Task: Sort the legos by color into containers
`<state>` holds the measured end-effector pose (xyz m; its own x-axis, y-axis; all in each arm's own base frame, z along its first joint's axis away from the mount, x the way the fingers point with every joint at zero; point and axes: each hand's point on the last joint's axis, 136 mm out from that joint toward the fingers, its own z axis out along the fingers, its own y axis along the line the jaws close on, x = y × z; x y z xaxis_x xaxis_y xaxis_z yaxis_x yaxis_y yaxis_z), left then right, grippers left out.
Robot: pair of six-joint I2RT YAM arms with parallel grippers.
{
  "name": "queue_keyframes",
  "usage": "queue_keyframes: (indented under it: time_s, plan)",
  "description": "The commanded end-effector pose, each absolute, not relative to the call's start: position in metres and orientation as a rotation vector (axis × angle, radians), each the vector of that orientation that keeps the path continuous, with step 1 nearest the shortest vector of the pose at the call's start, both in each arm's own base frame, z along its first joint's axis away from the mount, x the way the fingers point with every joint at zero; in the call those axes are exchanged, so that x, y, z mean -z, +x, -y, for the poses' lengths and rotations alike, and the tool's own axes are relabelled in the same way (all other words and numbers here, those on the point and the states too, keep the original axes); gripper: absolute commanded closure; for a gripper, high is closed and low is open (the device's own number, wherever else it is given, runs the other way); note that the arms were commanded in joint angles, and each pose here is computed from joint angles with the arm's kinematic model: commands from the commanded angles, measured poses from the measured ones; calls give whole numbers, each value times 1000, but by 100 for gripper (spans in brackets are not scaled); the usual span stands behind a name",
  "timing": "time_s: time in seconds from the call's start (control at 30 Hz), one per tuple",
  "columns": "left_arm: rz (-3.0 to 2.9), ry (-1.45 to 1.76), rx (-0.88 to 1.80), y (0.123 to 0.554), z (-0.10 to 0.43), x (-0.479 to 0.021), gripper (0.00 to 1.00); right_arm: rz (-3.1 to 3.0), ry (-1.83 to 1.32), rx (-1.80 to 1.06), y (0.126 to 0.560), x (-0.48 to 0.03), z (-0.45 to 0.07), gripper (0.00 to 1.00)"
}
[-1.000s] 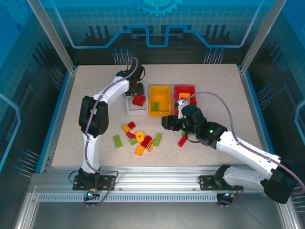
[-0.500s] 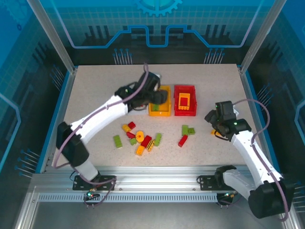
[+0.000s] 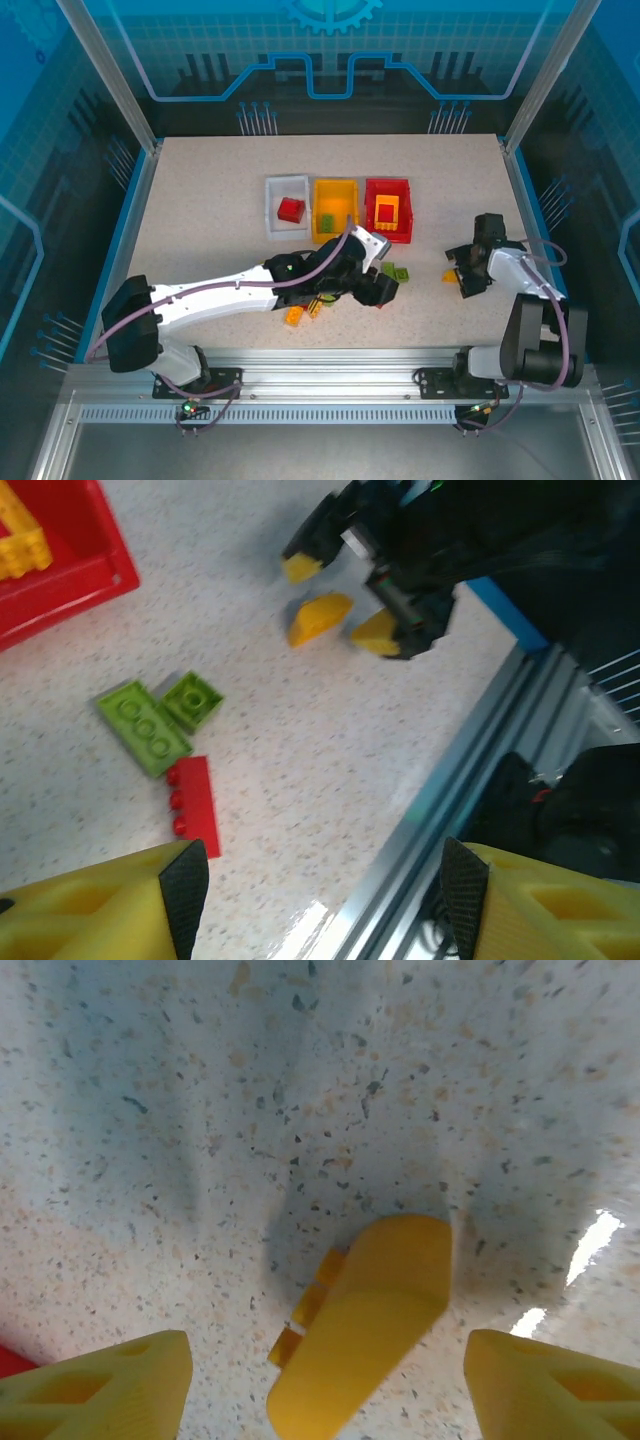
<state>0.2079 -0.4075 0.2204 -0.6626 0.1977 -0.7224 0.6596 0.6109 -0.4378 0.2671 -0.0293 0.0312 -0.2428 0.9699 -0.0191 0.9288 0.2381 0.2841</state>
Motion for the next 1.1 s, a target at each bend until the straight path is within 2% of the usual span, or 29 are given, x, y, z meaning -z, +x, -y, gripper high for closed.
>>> queue_keyframes:
  time_s: [0.0,0.1,0.2,0.37,0.57,0.7,0.9,1.07]
  plan:
    - [-2130,642,1020,206,411,-248,33,-2263,1912,-359,272,-23,30,33]
    - [-2122,650,1006,207,411,-252,33,-2251,1964,-323,269,-12,34,39]
    - [-2115,651,996,208,408,-256,34,-2239,1985,-319,268,-5,39,50]
    - [-2108,574,941,216,394,-263,35,-2307,1780,-339,283,-21,37,81]
    - [-2151,311,839,248,350,-276,35,-2423,1004,-283,326,-109,-21,82]
    - [-2154,228,817,263,331,-279,35,-2389,648,-263,349,-159,-68,80]
    - [-2151,126,777,275,314,-288,35,-2516,428,-327,399,-156,-117,78]
    - [-2150,56,725,277,300,-289,34,-2639,406,-222,430,-124,-127,77]
